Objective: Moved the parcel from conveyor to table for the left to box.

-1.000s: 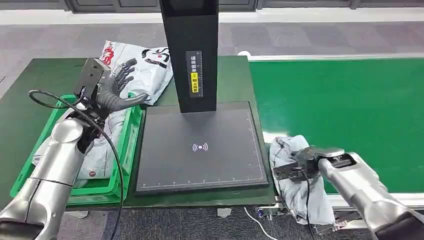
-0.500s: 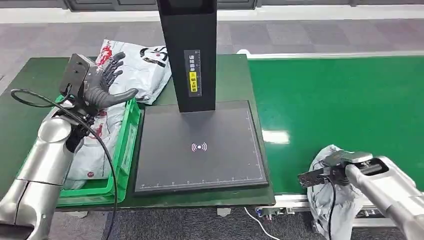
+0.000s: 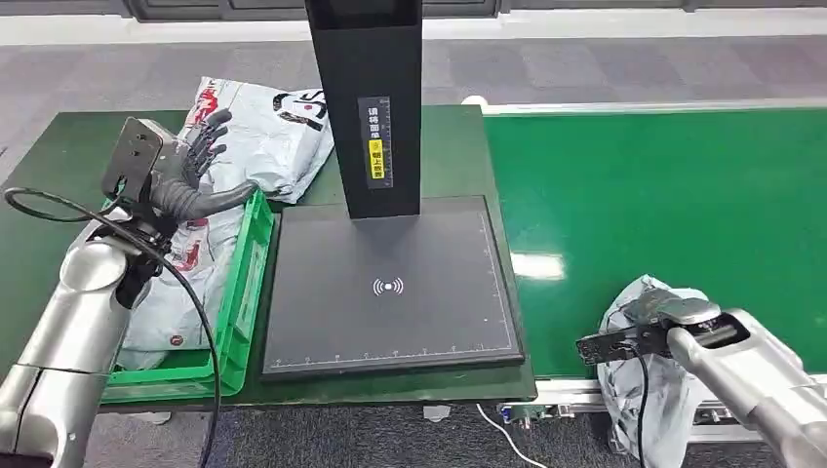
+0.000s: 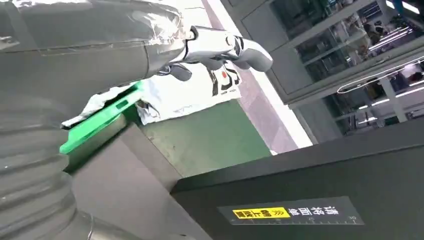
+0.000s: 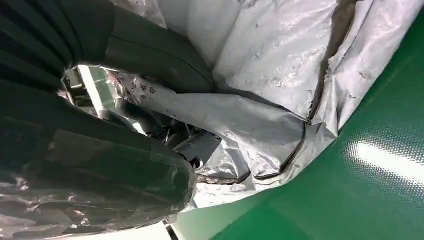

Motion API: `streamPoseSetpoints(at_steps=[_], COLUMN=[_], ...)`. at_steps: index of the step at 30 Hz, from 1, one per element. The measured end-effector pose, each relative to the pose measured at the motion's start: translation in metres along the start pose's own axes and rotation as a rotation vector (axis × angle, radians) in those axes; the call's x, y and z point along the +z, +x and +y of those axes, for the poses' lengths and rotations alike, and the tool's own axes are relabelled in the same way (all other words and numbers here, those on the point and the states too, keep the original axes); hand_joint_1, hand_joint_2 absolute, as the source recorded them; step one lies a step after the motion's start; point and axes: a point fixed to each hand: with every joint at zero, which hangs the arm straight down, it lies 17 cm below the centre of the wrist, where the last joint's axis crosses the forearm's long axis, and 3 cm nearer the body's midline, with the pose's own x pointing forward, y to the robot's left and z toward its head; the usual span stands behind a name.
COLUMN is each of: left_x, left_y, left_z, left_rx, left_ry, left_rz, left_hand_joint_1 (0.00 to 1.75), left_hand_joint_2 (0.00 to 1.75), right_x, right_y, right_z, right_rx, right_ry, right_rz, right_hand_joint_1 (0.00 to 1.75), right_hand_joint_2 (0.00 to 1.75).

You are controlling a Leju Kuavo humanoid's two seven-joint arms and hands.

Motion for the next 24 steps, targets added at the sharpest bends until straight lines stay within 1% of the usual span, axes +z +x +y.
streamPoseSetpoints(at_steps=[3,7,10,14,16,20,24], left_x=[0.002,0.012,0.023,0.031,0.033,0.043,0.050], left_y=[-0.001,-0.007,-0.013,-0.016,-0.015,-0.018,-0.021], left_z=[0.002,0.001,0.000,0.003,0.008,0.013,0.017], left_rx=[-0.004,-0.009,-0.021,-0.032,-0.035,-0.039,-0.035], left_ry=[0.005,0.007,0.008,0.017,0.025,0.038,0.050], left_rz=[-0.001,-0.001,-0.004,-0.007,-0.013,-0.029,-0.031], left_hand_joint_1=[0.00,0.00,0.00,0.00,0.00,0.00,0.00], left_hand_joint_2=[1.75,1.75,1.75,1.75,1.75,1.75,1.75], right_x=[-0.002,-0.008,-0.011,-0.011,-0.008,0.004,0.014], right_y=[0.002,0.009,0.010,0.000,-0.008,-0.015,-0.023], right_z=[-0.007,-0.028,-0.040,-0.054,-0.071,-0.119,-0.145], right_rx=[0.015,0.042,0.018,-0.081,-0.144,-0.322,-0.397], right_ry=[-0.027,-0.127,-0.195,-0.242,-0.290,-0.437,-0.508], right_rz=[0.010,0.058,0.093,0.091,0.071,-0.012,-0.023], right_hand_joint_1=[1.75,1.75,1.75,1.75,1.75,1.75,1.75], right_hand_joint_2=[1.75,1.75,1.75,1.75,1.75,1.75,1.75])
